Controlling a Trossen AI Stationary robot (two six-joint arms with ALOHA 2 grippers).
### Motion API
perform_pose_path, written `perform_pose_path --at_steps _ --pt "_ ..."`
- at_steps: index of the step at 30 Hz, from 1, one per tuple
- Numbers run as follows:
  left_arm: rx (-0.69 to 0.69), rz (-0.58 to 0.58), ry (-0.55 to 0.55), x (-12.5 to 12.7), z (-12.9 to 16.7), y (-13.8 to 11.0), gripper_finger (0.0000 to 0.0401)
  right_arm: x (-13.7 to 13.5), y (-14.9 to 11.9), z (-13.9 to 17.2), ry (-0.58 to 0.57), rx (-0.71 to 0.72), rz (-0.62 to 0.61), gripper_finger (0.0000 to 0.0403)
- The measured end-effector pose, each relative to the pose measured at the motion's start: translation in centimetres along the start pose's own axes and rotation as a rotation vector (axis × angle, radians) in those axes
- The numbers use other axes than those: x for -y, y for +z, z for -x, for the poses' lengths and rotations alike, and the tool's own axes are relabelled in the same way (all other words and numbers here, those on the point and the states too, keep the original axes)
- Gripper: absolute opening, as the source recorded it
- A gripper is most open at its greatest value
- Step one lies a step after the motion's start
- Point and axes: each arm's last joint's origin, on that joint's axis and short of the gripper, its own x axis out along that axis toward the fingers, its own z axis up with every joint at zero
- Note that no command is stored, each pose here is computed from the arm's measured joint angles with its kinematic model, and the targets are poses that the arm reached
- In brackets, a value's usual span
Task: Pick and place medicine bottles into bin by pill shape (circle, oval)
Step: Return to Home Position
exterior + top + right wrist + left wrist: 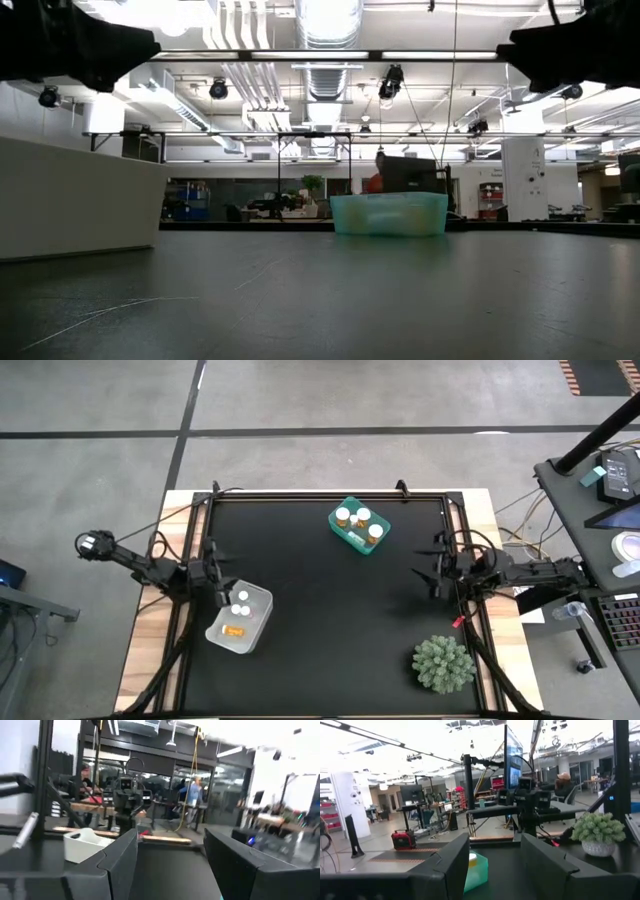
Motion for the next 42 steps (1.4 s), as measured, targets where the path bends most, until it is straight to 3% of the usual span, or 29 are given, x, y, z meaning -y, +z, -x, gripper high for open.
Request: perform_pose_path --at_steps 10,42 --pt "-0.025 -0.016 -0.008 0.20 -0.13 -0.32 0.0164 -0.06 -0.25 -0.03 0.003 -0.025 -0.205 0.0219" --pt "-0.061 -0.044 -0.019 0.50 -0.33 -0.79 0.0164 -0.08 -0.34 -0.02 0.004 -0.031 -0.201 0.0219"
